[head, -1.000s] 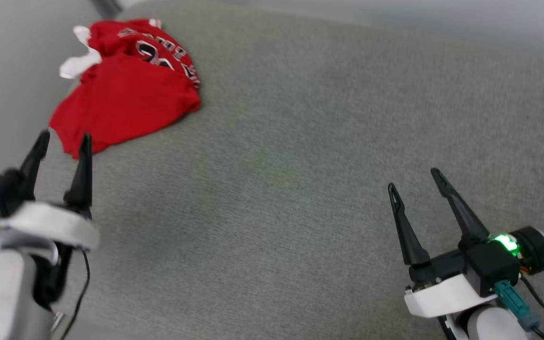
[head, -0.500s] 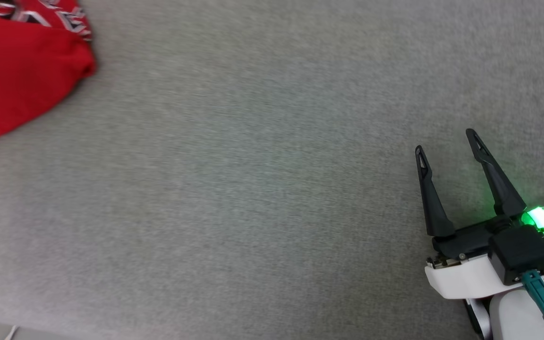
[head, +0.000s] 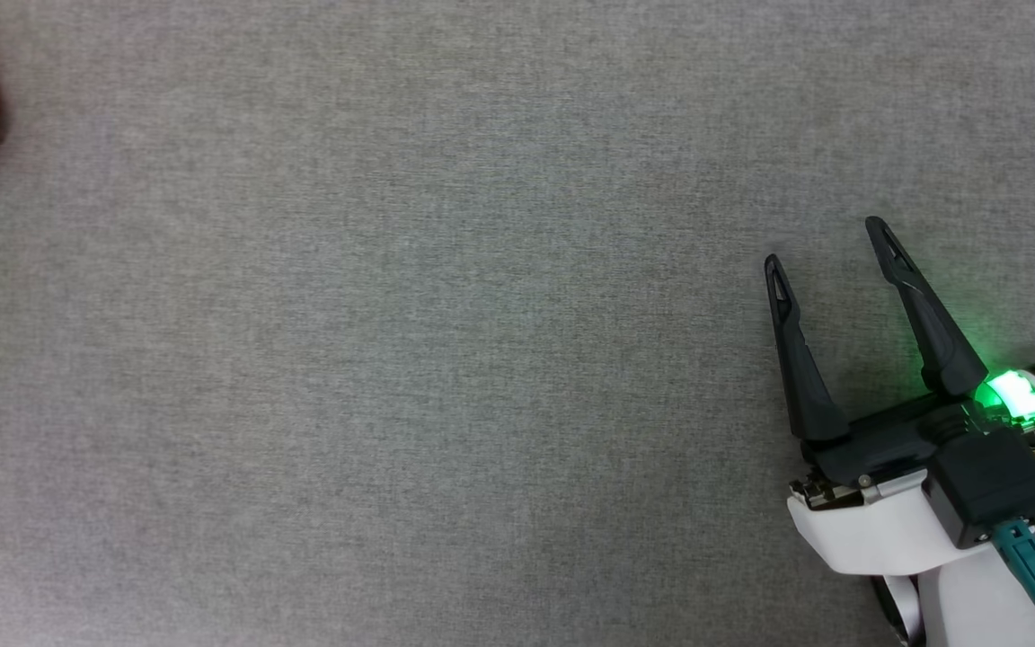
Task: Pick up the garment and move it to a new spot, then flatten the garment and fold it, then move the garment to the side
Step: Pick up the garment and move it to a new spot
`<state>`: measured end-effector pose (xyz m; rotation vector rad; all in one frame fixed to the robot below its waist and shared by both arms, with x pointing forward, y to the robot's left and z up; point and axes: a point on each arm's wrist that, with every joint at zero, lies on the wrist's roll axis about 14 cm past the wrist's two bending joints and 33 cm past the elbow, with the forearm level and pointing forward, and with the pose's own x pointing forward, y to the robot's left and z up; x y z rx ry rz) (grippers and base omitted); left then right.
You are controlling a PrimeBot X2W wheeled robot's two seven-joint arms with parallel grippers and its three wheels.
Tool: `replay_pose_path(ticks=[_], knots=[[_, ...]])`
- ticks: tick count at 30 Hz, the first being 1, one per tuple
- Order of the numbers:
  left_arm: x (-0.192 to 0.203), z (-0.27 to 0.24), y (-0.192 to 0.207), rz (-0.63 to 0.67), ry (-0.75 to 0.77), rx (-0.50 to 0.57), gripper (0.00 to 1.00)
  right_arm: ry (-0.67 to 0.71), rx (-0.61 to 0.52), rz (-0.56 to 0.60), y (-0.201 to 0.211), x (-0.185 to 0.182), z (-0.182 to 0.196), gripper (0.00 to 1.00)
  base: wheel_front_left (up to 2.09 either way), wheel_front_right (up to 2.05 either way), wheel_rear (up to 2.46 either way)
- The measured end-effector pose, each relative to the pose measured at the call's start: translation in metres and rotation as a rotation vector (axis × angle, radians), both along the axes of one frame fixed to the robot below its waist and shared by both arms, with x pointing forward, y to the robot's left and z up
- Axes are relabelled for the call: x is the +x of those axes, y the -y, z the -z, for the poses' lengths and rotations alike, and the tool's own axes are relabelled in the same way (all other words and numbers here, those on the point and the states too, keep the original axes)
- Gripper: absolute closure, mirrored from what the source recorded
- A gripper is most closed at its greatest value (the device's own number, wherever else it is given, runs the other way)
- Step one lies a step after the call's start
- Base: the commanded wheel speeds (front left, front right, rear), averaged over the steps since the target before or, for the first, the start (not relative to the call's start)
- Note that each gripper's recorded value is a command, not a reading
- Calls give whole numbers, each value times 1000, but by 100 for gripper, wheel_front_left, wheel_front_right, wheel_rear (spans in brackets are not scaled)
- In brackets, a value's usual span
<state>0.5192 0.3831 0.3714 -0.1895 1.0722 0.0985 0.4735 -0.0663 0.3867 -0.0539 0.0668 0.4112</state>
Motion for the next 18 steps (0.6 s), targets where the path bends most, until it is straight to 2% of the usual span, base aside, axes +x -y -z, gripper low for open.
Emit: replay_pose_path(ticks=[1,2,3,7,11,18], knots=[[-1,2,-2,6,-10,14,8,-1,-2,3,1,0,1,0,0,0,0],[-2,6,-3,5,-19,18,64,-2,-3,5,2,0,1,0,0,0,0],[-3,8,-2,4,-26,16,100,-1,-5,6,3,0,1,0,0,0,0],[-3,7,2,-30,6,-29,100,3,-10,8,4,0,-2,0,0,0,0],[-2,-9,13,23,69,-22,100,13,-16,1,2,-3,-10,0,0,0,0],[12,-85,45,145,363,-30,100,35,9,-11,-3,-15,-36,0,0,0,0]])
